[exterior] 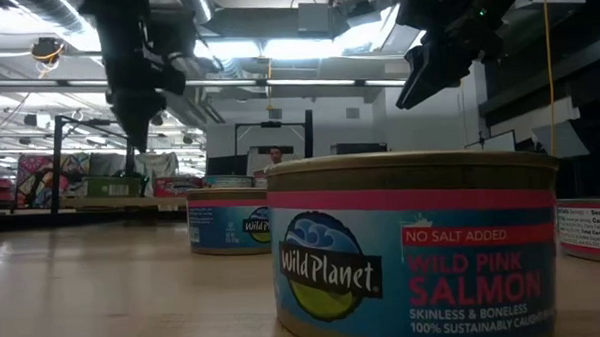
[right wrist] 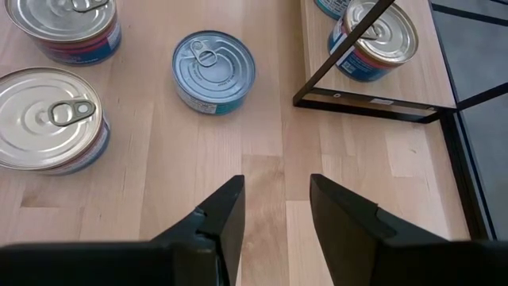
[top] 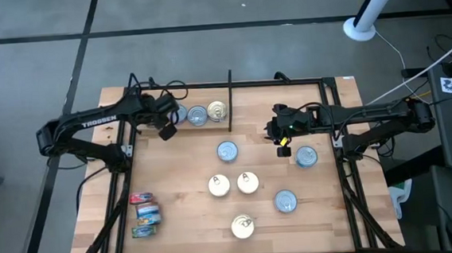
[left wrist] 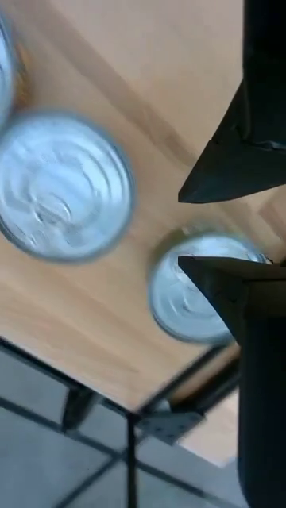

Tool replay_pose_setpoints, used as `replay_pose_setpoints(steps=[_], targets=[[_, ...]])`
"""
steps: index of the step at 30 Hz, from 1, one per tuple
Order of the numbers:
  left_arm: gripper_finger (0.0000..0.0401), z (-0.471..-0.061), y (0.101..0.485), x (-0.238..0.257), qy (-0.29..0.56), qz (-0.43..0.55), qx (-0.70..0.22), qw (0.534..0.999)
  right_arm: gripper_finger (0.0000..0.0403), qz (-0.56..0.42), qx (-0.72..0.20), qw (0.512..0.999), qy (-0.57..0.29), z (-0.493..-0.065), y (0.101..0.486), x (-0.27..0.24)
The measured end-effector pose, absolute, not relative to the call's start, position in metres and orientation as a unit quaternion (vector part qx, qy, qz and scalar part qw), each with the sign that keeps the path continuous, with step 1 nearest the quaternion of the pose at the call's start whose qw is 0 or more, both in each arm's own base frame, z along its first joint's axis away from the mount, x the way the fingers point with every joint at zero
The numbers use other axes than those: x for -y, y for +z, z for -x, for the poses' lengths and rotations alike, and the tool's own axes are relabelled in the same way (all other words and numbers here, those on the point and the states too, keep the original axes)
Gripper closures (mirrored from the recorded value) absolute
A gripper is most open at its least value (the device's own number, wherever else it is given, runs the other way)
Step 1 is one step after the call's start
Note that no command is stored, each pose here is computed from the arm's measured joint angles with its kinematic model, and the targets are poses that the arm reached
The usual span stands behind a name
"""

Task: Stack canned seafood by type on shelf
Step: Stack the yellow blue tuna can on top of the yellow blue tuna can on the shelf

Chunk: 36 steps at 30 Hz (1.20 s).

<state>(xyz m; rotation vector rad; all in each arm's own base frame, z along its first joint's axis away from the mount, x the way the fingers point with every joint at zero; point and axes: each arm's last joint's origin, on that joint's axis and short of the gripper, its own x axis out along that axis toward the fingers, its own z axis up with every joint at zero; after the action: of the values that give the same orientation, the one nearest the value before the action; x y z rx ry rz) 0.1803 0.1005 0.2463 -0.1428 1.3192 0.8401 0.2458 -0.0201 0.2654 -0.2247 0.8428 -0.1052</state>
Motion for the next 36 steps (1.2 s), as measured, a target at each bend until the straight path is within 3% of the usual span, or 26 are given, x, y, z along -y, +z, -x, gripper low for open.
replay_pose_setpoints(steps=[9,17,26,36], targets=[[0.0288,-0.213,0.259,-0.083,0.271,0.096,-0.501,0.816,0.026,0.109,-0.405,0.907,-0.052,-0.246,0.266,0.02],[0.0288,-0.253,0.281,-0.06,0.173,0.016,-0.342,0.923,0.026,0.113,-0.387,0.914,-0.053,-0.252,0.267,0.02],[0.0287,-0.265,0.287,-0.039,0.129,-0.017,-0.299,0.945,0.026,0.124,-0.367,0.92,-0.051,-0.263,0.263,0.021],[0.0287,-0.276,0.27,-0.035,0.118,-0.023,-0.333,0.935,0.026,0.102,-0.318,0.939,-0.084,-0.289,0.255,0.024]])
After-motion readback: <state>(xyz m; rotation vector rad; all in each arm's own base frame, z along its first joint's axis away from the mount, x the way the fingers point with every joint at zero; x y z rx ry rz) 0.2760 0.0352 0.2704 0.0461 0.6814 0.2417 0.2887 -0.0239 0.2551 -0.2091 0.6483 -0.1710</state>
